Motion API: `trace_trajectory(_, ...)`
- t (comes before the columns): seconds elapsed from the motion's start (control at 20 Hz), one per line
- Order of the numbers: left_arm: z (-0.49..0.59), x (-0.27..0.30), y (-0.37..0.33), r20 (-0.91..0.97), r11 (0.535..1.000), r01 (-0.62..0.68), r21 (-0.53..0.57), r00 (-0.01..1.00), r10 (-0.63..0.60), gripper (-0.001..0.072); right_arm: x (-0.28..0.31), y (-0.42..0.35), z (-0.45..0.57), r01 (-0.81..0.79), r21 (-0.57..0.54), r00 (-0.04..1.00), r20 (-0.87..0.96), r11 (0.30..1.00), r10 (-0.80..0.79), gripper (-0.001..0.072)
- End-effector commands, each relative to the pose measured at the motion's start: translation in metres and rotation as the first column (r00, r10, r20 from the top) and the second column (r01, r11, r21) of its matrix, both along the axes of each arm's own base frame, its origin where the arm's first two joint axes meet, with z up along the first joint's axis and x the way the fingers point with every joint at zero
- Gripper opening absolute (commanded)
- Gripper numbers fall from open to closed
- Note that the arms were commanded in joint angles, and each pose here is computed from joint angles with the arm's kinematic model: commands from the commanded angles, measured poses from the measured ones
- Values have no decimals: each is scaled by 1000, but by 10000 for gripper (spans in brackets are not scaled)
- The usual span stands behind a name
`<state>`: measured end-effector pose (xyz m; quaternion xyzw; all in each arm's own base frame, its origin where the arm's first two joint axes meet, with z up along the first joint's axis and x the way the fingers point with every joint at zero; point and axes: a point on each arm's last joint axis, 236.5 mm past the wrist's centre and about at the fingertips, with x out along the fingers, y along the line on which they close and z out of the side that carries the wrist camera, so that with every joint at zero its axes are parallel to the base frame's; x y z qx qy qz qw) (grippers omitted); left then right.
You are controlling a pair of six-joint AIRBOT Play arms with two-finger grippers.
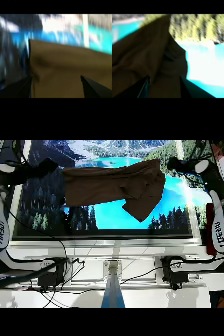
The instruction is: Fold the clothes and pants, and hang the long-sleeved shirts on hangers.
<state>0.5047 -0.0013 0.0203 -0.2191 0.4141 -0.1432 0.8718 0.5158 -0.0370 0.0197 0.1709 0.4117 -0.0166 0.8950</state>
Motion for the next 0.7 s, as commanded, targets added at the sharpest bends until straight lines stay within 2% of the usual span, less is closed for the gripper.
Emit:
trace_trajectory(0.0,-49,-90,1,-354,987,145,-75,921,-162,703,-40,-34,-25,31,22,984,-176,999,-27,401)
trace_trajectory(0.2,-90,-128,-24,-471,970,148,-194,853,-224,703,-44,-37,-26,40,35,981,-190,999,-32,401)
trace_trajectory(0.55,-133,-137,-48,-532,962,171,-213,806,-261,702,-43,-39,-26,40,24,982,-184,999,-35,401)
trace_trajectory(0.6,-135,-136,-50,-531,962,175,-209,806,-262,702,-44,-41,-28,27,7,982,-190,1000,-25,373)
trace_trajectory(0.65,-135,-135,-51,-525,962,182,-204,809,-265,694,-47,-42,-30,15,-5,979,-203,1000,-16,287)
